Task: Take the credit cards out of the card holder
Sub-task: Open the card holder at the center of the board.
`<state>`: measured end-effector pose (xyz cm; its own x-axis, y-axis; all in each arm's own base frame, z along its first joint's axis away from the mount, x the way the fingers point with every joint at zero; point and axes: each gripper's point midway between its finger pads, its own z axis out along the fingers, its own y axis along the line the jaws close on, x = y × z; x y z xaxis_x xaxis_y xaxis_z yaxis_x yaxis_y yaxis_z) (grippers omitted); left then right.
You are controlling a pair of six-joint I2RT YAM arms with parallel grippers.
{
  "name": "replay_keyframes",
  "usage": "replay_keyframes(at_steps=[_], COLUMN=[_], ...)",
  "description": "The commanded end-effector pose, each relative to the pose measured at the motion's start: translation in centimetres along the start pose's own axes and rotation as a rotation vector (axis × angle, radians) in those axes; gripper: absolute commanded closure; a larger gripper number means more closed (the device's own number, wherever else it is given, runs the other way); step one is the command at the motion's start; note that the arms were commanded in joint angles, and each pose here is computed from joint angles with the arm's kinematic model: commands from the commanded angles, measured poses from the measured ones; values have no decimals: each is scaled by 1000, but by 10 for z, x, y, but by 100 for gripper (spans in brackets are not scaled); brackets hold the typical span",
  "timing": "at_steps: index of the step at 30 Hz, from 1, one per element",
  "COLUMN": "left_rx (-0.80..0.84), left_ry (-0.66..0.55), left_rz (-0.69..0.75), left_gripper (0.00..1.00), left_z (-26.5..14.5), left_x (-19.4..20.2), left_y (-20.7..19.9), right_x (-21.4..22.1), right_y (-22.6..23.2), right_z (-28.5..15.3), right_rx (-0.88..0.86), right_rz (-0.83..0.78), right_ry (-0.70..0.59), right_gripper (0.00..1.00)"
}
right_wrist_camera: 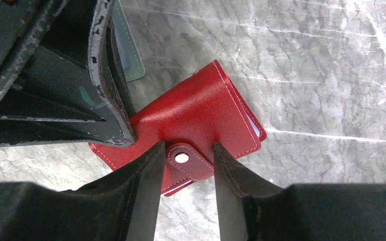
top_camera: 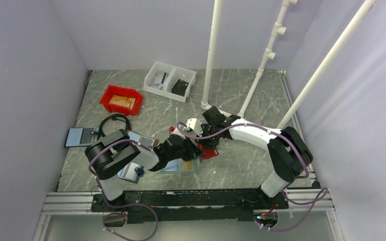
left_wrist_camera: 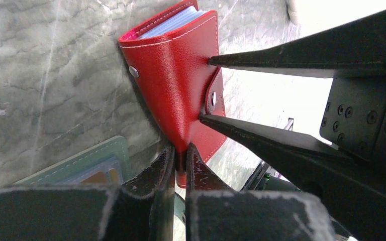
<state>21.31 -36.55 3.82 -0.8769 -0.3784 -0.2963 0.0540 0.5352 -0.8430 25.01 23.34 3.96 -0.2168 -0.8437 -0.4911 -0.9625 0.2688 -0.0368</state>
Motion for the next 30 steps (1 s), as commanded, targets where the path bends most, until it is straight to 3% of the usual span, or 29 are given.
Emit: replay_keyframes(at_steps=[1, 16, 30], left_rx=[82, 53, 28], left_ry=[-24, -42, -52], left_rz=[6, 10, 18], left_gripper=[100, 100, 100], left_z=[-6, -8, -12], left_x=[-4, -6, -8], left_y=[-21, -12, -7], right_x=[-2, -10, -8], right_y=[-17, -15, -33], right_z=[0, -15, -29], right_rx=[82, 51, 91], right_rz=[-9, 7, 81], right_ry=[14, -25, -56], right_gripper=[61, 94, 100])
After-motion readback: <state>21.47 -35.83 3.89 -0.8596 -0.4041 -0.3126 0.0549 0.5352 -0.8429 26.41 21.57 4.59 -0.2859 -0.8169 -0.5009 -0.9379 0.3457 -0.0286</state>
